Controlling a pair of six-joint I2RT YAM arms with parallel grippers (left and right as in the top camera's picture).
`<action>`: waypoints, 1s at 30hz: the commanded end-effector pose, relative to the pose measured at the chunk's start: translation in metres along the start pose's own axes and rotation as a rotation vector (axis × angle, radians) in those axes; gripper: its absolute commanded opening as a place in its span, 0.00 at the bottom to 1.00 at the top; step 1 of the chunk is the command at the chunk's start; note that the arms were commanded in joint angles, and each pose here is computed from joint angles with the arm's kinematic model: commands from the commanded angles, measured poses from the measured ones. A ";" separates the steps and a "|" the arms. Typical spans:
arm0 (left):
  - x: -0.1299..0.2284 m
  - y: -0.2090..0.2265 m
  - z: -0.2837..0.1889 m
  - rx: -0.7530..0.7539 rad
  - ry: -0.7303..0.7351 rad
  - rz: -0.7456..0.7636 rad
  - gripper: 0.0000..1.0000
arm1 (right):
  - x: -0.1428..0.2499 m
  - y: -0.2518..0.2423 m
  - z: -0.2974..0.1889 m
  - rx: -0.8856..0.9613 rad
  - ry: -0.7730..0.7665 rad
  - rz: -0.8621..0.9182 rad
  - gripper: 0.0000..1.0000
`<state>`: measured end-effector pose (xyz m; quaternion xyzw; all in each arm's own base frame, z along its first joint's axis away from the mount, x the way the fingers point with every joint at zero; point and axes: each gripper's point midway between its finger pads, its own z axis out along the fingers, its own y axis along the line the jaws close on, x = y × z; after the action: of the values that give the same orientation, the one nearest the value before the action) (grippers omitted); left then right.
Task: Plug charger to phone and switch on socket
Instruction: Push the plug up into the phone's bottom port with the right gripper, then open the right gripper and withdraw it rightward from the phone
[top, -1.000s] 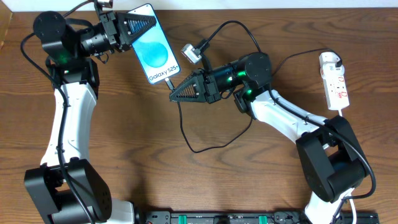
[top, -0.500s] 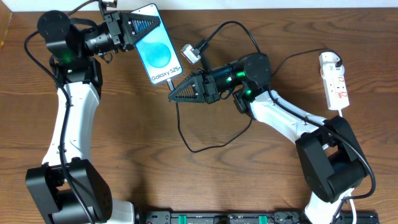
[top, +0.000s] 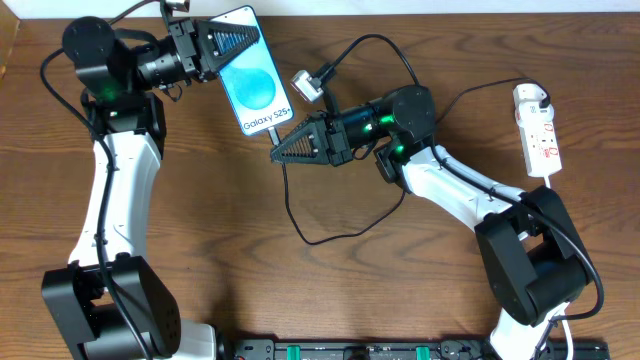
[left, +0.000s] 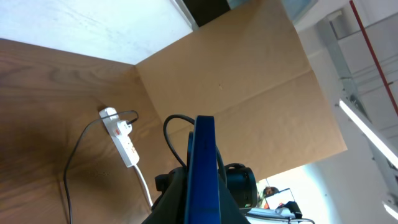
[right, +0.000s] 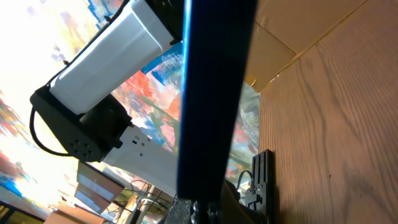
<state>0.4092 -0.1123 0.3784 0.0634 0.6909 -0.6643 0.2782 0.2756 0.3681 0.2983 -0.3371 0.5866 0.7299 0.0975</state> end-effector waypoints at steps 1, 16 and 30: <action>0.026 -0.019 0.014 0.055 0.145 0.049 0.07 | -0.043 0.001 -0.010 0.039 -0.223 -0.024 0.01; 0.025 -0.019 0.012 0.053 0.140 0.062 0.07 | -0.042 0.001 -0.012 0.041 -0.211 -0.041 0.99; 0.001 -0.008 -0.028 -0.004 0.040 0.069 0.07 | -0.025 0.002 -0.015 0.034 -0.109 -0.071 0.99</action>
<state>0.4007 -0.0929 0.3749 0.0863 0.6958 -0.6572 0.2766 0.2983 0.3662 0.3056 -0.2945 0.5900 0.7386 0.1398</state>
